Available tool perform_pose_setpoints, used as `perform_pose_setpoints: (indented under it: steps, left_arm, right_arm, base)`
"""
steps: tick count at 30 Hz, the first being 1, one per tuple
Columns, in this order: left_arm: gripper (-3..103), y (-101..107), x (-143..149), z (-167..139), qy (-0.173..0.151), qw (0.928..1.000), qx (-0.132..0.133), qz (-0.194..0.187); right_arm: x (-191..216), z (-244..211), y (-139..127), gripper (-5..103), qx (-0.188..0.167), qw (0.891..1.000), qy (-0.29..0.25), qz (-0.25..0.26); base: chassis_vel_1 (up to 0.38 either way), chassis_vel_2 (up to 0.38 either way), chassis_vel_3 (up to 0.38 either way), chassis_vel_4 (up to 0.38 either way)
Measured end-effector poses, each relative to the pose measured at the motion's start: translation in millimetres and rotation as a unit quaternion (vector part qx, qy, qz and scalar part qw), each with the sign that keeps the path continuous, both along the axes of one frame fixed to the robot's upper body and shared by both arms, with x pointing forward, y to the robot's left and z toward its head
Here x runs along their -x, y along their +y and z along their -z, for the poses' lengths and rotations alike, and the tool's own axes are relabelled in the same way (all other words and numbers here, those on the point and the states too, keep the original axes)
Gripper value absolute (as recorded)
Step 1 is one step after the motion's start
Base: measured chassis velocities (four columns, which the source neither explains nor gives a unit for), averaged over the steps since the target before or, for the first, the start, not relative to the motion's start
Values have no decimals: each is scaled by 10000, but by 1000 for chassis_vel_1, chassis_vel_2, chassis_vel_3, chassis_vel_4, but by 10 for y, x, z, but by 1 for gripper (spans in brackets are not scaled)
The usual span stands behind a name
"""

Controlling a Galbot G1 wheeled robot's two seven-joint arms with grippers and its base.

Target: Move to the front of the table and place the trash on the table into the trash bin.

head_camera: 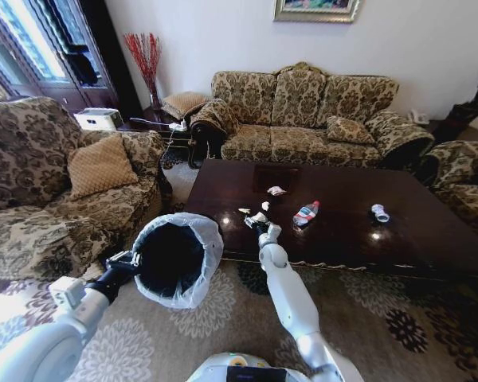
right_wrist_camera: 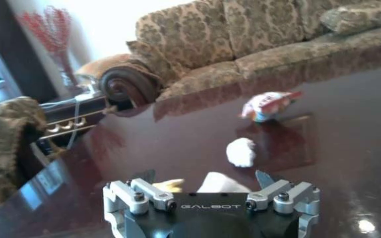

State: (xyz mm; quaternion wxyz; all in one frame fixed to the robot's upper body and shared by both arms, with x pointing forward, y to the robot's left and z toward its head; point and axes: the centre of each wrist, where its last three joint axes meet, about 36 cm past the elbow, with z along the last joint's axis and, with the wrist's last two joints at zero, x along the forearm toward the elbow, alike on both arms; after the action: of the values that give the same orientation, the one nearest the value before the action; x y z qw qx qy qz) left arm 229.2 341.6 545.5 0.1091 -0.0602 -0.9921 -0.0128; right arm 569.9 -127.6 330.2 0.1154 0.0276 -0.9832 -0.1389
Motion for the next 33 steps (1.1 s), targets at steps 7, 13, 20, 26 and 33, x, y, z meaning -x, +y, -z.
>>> perform_pose_setpoints:
  steps: [7, 13, 20, 26, 33]
  left_arm:
    - [0, -18, 12, 21, 27, 10000, 46, -8]
    - [0, -23, 13, 29, 36, 10000, 59, -5]
    - [0, -23, 10, 33, 33, 10000, 61, 1]
    - [0, -20, -7, 35, 19, 10000, 58, 24]
    - [0, -24, -19, 37, 13, 10000, 59, 56]
  right_arm:
    - [-112, 202, -150, 100, 74, 9994, 279, 213]
    - [-166, 276, -199, 88, 82, 9988, 385, 288]
    - [-141, 307, -165, 66, 75, 9985, 489, 218]
    - [-85, 327, -141, 44, 26, 9983, 559, 169]
    - [-7, 310, -105, 18, -51, 9981, 609, 99]
  base:
    - [0, 0, 0, 0]
    - [0, 0, 0, 0]
    - [0, 0, 0, 0]
    - [0, 0, 0, 0]
    - [0, 0, 0, 0]
